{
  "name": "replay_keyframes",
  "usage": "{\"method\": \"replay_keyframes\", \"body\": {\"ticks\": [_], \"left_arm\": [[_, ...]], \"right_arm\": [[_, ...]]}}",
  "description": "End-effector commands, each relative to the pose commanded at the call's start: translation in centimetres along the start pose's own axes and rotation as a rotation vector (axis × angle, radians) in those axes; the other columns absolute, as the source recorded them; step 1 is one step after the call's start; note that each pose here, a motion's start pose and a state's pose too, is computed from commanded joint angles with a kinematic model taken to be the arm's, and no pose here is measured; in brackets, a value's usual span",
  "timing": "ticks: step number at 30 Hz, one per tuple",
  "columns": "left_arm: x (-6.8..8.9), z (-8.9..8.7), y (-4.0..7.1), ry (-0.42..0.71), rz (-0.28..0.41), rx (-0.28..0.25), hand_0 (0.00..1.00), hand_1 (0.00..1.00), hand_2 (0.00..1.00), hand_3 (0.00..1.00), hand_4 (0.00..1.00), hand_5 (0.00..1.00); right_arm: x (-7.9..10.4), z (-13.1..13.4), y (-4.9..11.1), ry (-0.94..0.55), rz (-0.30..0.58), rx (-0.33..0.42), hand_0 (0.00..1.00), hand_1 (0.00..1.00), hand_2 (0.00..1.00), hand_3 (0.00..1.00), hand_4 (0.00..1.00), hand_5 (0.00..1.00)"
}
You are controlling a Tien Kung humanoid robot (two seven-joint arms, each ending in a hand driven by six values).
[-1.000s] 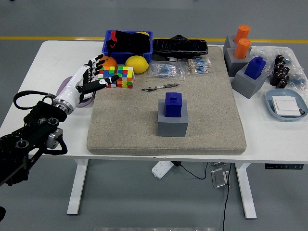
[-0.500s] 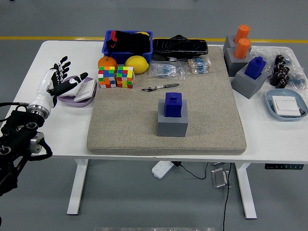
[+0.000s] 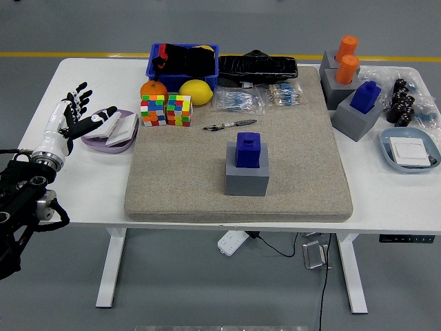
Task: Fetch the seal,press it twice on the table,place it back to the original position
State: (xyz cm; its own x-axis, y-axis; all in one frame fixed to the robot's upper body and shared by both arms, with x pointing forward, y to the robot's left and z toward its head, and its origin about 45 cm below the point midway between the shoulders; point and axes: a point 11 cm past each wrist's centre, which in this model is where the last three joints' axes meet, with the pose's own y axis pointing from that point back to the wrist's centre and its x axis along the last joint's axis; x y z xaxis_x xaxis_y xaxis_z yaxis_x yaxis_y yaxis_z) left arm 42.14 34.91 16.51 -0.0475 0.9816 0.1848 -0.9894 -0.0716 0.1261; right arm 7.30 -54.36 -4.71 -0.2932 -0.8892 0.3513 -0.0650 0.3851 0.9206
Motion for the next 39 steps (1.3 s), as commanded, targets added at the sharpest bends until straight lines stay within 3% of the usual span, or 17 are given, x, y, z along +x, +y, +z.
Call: {"method": "replay_keyframes", "body": {"ticks": [25, 39], "left_arm": [[1.2, 1.6, -0.5, -0.011, 0.022, -0.033, 0.946, 0.928, 0.902, 0.922, 0.942, 0.205], [1.4, 1.6, -0.5, -0.02, 0.021, -0.033, 0.946, 0.926, 0.899, 0.92, 0.935, 0.195]], "right_arm": [[0.5, -0.8, 0.2, 0.009, 0.009, 0.015, 0.888, 0.749, 0.728, 0.753, 0.873, 0.552], [0.5, -1.1, 0.2, 0.017, 0.008, 0.02, 0.888, 0.749, 0.728, 0.753, 0.87, 0.55]]}}
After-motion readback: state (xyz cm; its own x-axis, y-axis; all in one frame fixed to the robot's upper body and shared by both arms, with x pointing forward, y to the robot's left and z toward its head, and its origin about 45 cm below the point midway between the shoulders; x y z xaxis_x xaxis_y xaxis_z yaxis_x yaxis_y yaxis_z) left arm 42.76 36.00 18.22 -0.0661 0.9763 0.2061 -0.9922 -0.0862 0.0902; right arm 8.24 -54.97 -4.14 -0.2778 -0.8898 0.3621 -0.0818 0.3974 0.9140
